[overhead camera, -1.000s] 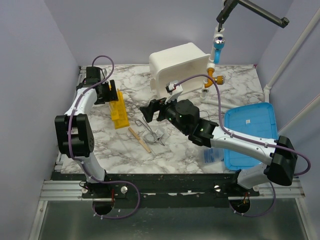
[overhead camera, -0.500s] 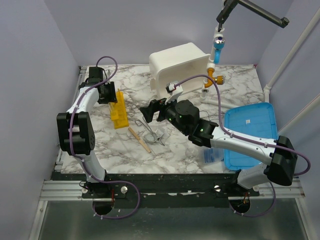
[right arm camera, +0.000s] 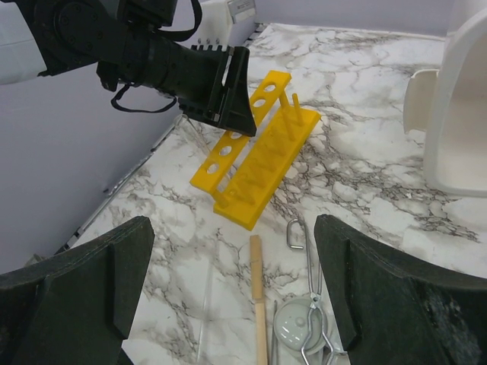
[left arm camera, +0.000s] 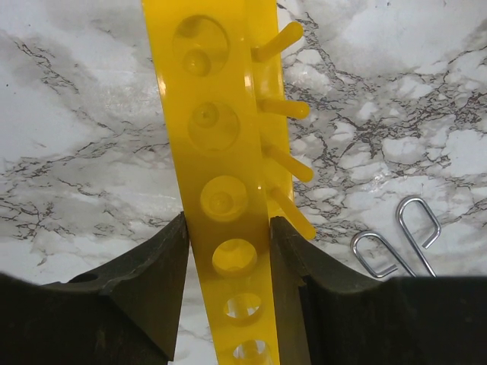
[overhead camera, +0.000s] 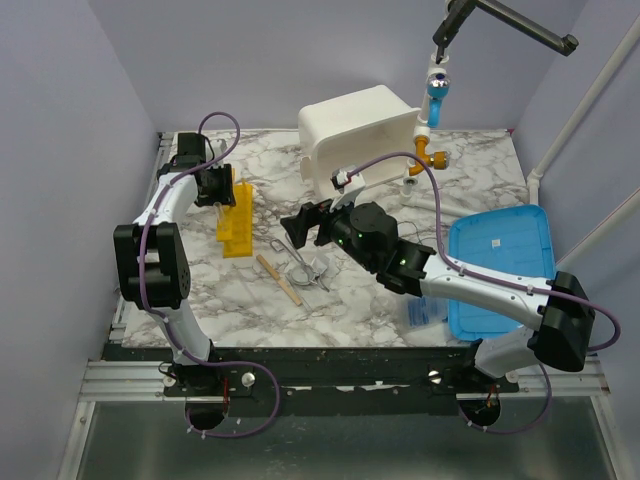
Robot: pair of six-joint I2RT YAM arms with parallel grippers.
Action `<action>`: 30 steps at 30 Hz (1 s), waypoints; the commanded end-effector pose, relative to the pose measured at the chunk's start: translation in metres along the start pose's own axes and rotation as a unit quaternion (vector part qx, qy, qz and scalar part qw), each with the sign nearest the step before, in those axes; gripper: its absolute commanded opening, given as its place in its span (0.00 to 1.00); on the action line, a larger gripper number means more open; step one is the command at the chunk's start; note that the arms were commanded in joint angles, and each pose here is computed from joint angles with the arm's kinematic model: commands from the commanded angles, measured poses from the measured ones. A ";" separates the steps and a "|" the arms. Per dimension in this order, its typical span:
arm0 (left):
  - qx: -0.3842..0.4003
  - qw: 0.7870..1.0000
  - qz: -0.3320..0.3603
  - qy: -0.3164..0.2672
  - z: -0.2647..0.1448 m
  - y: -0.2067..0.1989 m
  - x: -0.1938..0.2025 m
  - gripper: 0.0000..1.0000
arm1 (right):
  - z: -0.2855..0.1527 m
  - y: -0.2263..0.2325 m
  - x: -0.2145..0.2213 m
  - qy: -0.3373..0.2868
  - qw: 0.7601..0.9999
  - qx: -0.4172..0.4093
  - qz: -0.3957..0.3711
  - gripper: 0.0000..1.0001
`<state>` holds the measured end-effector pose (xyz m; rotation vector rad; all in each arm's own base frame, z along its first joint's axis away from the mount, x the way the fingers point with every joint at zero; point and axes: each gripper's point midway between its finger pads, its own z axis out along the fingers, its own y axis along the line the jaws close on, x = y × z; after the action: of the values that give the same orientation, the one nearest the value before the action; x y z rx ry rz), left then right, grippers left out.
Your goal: Organize the chemistry lab equipment
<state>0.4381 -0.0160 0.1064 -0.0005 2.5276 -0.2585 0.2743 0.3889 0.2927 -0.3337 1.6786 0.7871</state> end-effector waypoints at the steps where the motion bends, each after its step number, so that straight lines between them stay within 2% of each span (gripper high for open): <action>1: 0.009 0.999 0.023 0.024 0.006 0.000 0.007 0.30 | -0.007 -0.001 -0.011 -0.020 1.000 0.004 0.012 0.95; 4: 0.008 1.000 0.022 0.021 0.004 -0.001 0.005 0.32 | -0.007 -0.005 -0.008 -0.017 1.000 0.011 0.010 0.95; 6: 0.009 1.000 0.017 0.016 0.002 -0.002 0.002 0.39 | -0.008 -0.006 -0.008 -0.016 1.000 0.014 0.010 0.95; 10: 0.023 1.000 0.009 0.007 -0.006 -0.008 -0.006 0.66 | -0.009 -0.009 -0.006 -0.013 1.000 0.020 0.009 0.96; 19: 0.033 0.998 0.010 -0.046 -0.037 -0.014 -0.030 0.98 | -0.017 -0.028 -0.006 0.005 0.997 0.072 -0.012 0.97; 27: -0.012 0.992 -0.010 -0.127 -0.081 -0.001 -0.059 0.99 | -0.020 -0.054 -0.007 0.023 0.991 0.128 -0.020 0.99; 30: -0.009 0.986 -0.026 -0.166 -0.108 0.001 -0.071 0.99 | -0.016 -0.073 0.000 0.050 0.987 0.151 -0.010 0.98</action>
<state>0.4366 -0.0066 0.1876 -0.0289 2.3398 -0.2598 0.2898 0.3445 0.2703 -0.2522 1.8035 0.5577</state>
